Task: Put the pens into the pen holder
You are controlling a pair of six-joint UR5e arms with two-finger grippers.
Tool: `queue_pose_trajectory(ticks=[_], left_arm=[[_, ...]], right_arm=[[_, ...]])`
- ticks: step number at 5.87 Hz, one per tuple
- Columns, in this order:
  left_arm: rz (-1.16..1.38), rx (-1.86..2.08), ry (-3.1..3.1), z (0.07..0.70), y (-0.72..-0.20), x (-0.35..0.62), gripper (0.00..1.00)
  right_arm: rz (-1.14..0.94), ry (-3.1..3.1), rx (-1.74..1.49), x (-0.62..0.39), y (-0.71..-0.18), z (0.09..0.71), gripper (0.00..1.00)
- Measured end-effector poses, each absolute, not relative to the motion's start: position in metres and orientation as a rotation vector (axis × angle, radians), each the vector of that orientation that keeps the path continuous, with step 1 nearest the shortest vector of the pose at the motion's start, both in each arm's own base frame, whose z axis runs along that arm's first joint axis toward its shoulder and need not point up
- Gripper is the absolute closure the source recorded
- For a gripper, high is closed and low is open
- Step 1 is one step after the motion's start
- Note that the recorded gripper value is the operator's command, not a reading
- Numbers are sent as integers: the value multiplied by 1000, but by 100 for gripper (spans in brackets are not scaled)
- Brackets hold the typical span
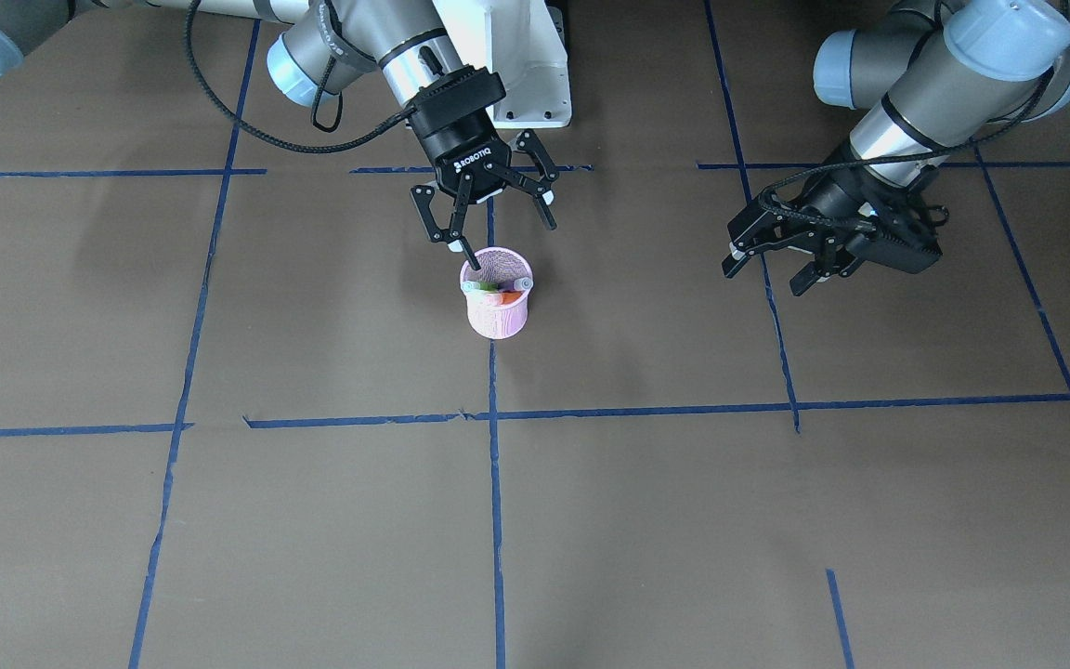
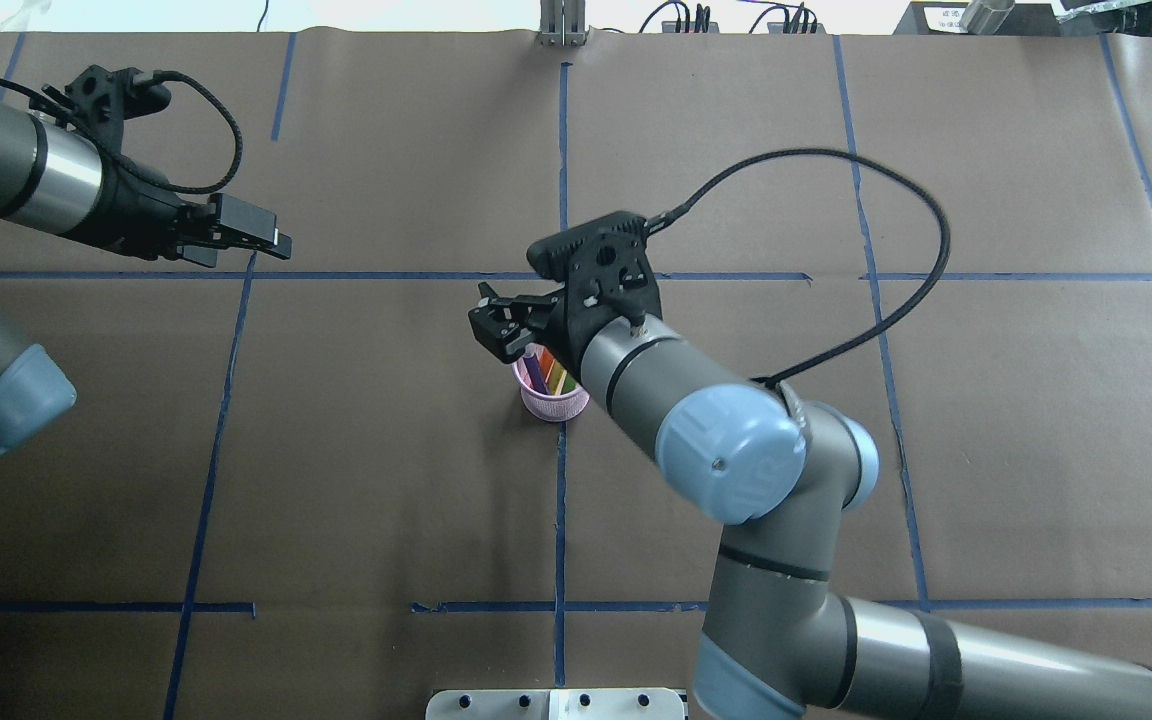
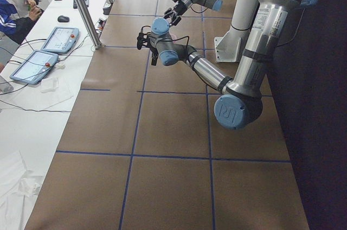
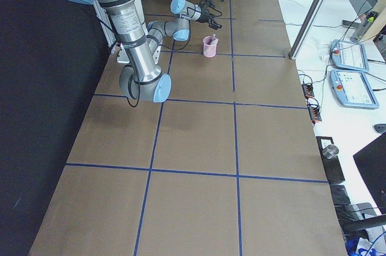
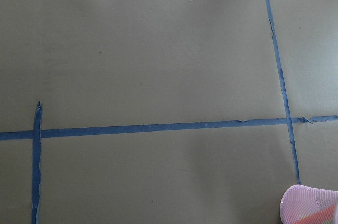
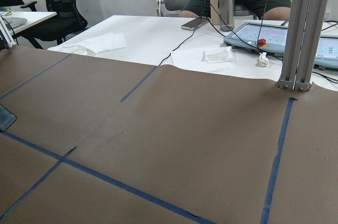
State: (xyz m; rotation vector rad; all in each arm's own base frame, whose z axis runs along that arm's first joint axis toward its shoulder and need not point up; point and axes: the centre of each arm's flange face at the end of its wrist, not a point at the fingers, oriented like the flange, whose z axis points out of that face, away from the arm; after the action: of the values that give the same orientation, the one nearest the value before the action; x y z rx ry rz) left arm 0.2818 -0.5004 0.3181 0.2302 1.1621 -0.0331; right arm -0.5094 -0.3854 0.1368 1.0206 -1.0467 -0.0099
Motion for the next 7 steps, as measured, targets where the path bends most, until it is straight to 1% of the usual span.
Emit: queue_pose_trajectory(ticks=[2,3,4,5,7], left_arm=[[0,230,1149,348,-515,224,0],[18,235,1120,365,-526,194,0],[55,243,1063,382,-538,166,0],[98,237,984,403,-549,129,0],[112,160,865,446,-559,45,0]], right_arm=[[-95,-1003,838,-436,-427,127,0],[-113,-946,686,-388,-456,139,0],[-104,-881,535,-339,-485,161,0],[-108,-792,428,-295,-507,198,0],[-177,-607,285,-209,-534,291,0]])
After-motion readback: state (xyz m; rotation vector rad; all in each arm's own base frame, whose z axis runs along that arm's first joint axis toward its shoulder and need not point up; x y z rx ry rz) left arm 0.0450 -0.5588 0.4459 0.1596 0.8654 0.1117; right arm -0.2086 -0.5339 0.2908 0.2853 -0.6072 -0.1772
